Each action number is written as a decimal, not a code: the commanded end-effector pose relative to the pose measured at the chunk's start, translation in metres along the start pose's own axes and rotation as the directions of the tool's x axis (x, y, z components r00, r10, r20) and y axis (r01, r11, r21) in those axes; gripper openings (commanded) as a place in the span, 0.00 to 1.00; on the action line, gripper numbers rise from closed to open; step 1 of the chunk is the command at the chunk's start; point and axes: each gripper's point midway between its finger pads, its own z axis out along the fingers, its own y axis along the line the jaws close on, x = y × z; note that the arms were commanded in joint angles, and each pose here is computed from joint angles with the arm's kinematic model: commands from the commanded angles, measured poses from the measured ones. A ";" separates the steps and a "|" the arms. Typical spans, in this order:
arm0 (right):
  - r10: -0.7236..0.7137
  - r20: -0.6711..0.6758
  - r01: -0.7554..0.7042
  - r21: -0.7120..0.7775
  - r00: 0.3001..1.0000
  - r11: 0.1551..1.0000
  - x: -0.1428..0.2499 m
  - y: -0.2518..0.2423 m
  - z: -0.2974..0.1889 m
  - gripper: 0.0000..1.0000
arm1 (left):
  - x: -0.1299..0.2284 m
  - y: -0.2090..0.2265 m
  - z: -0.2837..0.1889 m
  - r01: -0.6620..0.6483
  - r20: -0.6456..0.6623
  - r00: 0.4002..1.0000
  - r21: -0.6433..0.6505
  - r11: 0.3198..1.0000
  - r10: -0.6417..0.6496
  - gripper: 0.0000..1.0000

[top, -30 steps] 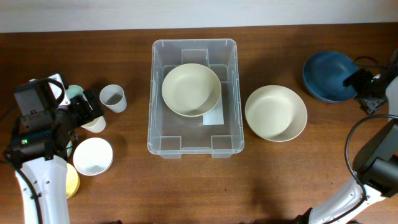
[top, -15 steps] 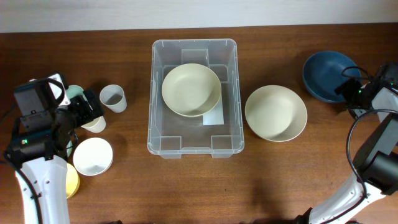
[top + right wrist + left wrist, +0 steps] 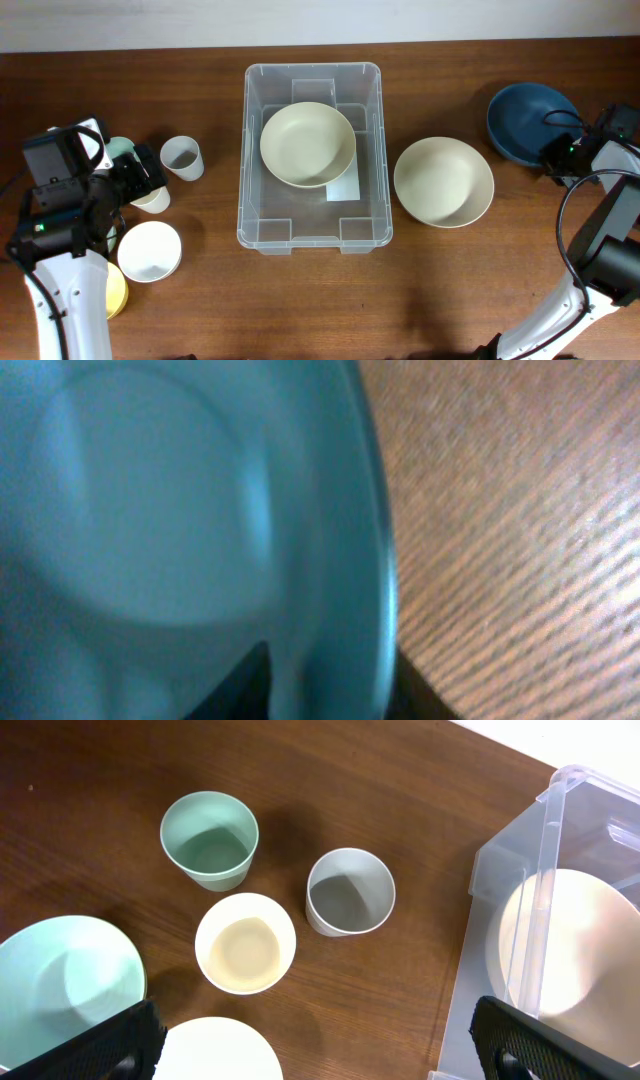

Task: Pack container
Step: 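Move the right gripper to the dark blue bowl rim and grasp, then lift the blue bowl with the right gripper and set it in the bin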

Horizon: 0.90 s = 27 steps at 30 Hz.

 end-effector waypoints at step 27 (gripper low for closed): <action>-0.099 0.085 0.118 -0.265 0.991 0.957 -0.039 0.100 -0.113 0.04 | -0.010 -0.004 -0.006 0.008 0.026 1.000 0.017 1.000 -0.008 1.00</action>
